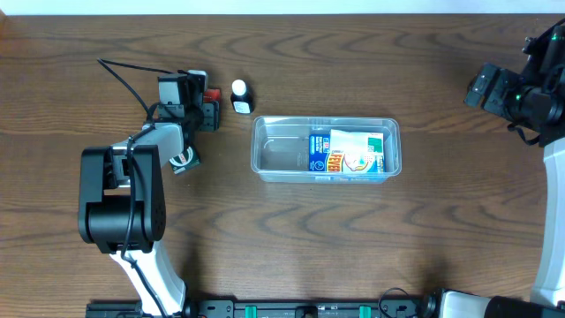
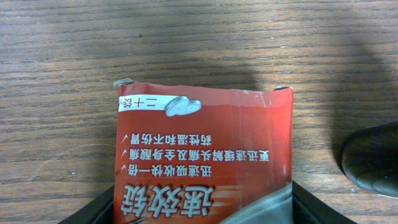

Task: Pack container
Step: 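Lift the red-and-white box and carry it right over the container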

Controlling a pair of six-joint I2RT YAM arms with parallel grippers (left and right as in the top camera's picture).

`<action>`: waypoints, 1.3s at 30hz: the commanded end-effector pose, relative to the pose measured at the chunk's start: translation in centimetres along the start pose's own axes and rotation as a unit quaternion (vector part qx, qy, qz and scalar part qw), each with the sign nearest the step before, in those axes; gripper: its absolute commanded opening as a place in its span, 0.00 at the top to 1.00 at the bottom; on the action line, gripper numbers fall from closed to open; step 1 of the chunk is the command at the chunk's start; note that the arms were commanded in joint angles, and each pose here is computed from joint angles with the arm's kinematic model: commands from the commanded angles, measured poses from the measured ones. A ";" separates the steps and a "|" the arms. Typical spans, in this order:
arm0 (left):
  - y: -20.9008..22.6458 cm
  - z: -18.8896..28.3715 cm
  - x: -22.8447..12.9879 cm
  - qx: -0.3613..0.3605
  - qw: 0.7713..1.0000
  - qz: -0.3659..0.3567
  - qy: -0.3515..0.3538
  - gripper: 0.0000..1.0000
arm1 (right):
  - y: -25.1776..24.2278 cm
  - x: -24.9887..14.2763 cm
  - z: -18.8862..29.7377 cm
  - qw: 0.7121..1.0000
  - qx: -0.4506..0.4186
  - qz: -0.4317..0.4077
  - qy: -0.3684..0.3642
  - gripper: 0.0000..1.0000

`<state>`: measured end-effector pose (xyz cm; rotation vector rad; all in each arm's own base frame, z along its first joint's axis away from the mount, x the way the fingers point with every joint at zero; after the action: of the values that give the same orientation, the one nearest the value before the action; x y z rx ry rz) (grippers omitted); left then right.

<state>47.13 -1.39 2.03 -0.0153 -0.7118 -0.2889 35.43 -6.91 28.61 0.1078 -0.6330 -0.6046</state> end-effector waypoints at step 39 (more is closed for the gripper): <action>-21.1 22.7 7.1 -0.164 0.980 -0.074 -0.082 0.41 | -0.1 0.1 0.0 1.000 0.001 -0.008 0.000 0.01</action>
<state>32.06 -19.54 22.78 -0.3075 -0.8405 -0.5710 35.42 -6.90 28.60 0.1078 -0.6327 -0.6046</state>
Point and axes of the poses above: each gripper's point midway between its finger pads, its own z axis back along the fingers, its own y axis along the line the jaws close on, x = y × z, the point moved 2 cm from there along z, back along the fingers, and after that the axes turned 12 degrees about -z, right-handed, at the moved point
